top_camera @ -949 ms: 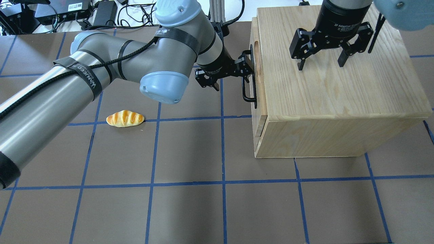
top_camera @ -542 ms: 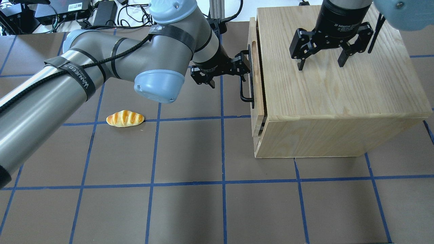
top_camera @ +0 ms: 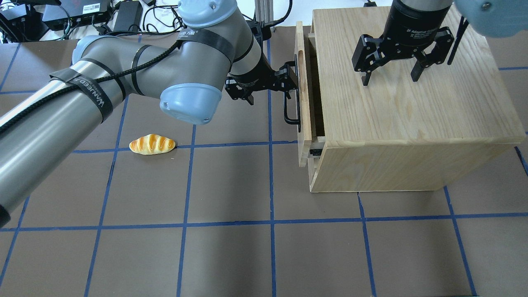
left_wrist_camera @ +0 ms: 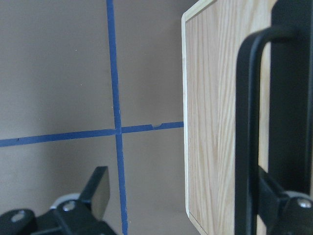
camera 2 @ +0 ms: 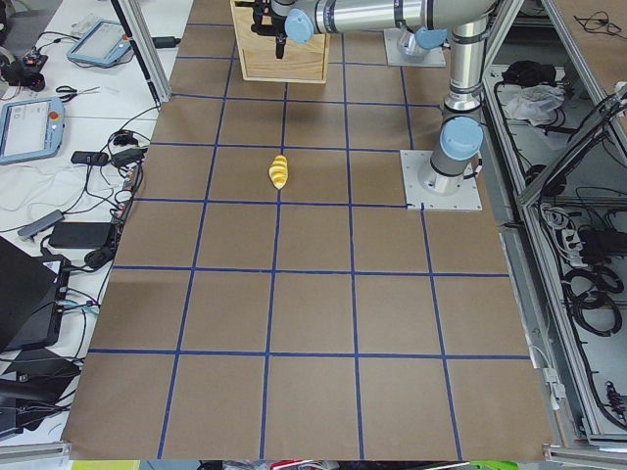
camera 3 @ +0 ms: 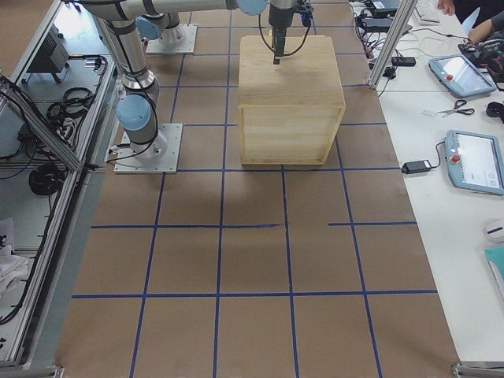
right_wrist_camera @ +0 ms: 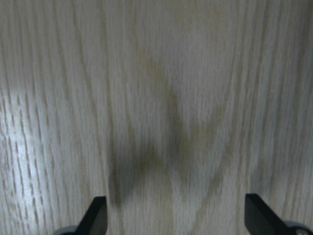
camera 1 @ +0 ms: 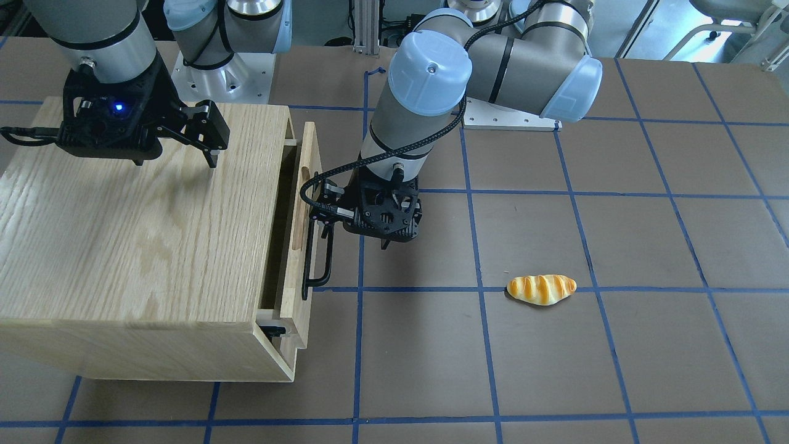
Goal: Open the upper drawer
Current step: 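Pull the drawer handle outward with the left gripper, sliding the drawer open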
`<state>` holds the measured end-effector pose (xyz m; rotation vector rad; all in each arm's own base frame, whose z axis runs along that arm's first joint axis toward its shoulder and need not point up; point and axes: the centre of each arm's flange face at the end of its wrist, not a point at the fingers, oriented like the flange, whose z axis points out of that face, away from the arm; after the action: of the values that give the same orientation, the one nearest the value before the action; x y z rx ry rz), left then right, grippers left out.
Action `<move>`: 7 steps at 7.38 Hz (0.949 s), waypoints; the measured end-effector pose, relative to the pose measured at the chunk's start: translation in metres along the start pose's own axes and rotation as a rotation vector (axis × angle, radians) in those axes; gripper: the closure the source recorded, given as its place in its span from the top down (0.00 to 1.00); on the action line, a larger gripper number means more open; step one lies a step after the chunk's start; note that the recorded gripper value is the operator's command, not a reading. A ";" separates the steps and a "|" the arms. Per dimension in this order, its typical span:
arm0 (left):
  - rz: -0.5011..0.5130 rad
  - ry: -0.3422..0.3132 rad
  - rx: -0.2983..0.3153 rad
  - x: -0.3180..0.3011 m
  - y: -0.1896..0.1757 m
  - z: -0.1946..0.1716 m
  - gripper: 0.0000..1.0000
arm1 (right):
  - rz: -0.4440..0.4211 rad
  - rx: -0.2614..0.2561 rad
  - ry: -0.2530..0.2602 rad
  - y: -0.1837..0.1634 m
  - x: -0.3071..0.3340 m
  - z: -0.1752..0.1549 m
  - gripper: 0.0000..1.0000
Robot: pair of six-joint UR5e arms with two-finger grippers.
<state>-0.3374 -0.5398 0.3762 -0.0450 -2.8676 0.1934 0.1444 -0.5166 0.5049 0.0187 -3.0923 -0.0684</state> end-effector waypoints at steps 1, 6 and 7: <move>0.005 -0.008 -0.003 -0.004 -0.001 0.000 1.00 | 0.000 0.000 0.000 0.000 0.000 0.000 1.00; 0.015 -0.025 -0.022 -0.028 -0.008 -0.007 1.00 | -0.001 0.000 0.000 0.000 0.000 0.000 1.00; 0.019 -0.029 -0.031 -0.034 -0.009 -0.009 1.00 | 0.000 0.000 0.000 0.000 0.000 0.000 1.00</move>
<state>-0.3027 -0.5496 0.3770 -0.0759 -2.9005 0.1552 0.1444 -0.5166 0.5050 0.0194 -3.0924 -0.0683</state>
